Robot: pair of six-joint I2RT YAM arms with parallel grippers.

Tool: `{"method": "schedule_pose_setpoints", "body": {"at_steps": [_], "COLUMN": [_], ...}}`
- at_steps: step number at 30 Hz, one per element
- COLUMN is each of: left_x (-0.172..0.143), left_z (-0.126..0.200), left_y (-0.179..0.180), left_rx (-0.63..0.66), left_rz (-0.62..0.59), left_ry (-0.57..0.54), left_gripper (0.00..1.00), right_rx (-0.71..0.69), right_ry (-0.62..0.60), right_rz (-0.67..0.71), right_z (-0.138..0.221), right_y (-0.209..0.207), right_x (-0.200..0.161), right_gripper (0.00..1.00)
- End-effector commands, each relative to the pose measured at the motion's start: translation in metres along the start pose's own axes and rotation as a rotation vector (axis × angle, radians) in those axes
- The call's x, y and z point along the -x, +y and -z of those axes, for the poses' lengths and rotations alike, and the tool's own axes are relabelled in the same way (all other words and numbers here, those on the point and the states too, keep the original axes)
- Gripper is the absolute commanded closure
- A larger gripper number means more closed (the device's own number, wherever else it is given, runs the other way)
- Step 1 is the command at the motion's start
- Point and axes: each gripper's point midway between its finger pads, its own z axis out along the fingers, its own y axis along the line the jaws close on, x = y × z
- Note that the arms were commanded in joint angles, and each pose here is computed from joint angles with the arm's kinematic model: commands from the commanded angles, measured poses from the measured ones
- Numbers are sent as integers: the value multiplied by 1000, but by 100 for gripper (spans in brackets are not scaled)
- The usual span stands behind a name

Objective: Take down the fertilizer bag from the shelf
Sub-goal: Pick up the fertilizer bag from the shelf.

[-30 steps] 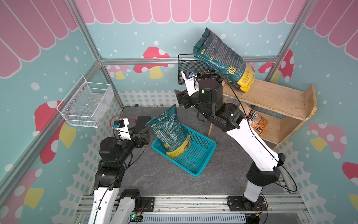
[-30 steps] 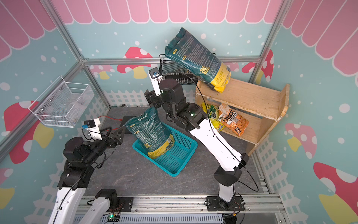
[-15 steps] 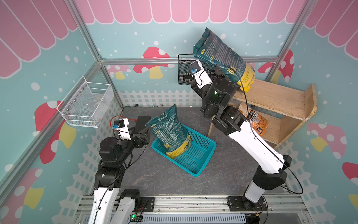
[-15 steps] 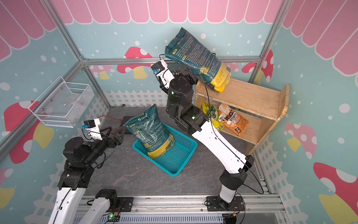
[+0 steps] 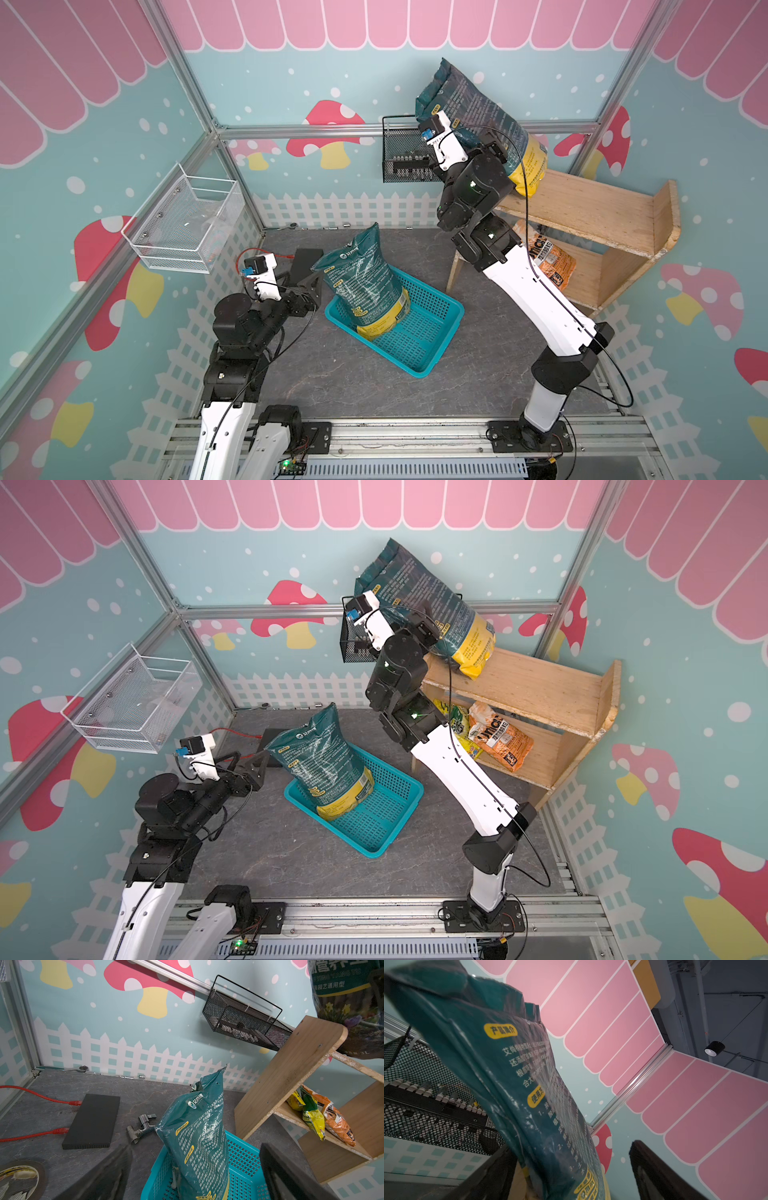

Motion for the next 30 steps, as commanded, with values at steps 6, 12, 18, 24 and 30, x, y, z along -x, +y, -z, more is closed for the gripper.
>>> {"method": "schedule_pose_setpoints", "body": {"at_steps": [6, 12, 18, 24, 30], "left_x": [0, 0, 0, 0, 0], "left_z": [1, 1, 2, 2, 3], "left_y": [-1, -1, -2, -1, -1], "left_rx": [-9, -10, -12, -11, -10], "left_rz": [0, 0, 1, -1, -1], "left_ry": [-6, -8, -9, -9, -10], "left_gripper": [1, 1, 1, 1, 1], "right_rx": [29, 64, 35, -18, -45], "right_ry": [-15, -14, -7, -2, -10], "right_rz": [-46, -54, -133, -250, -373], "right_z": [-16, -22, -20, -9, 15], "right_y": [17, 37, 19, -28, -82], "right_x": [0, 1, 4, 5, 5], "right_gripper": [31, 85, 100, 100, 100]}}
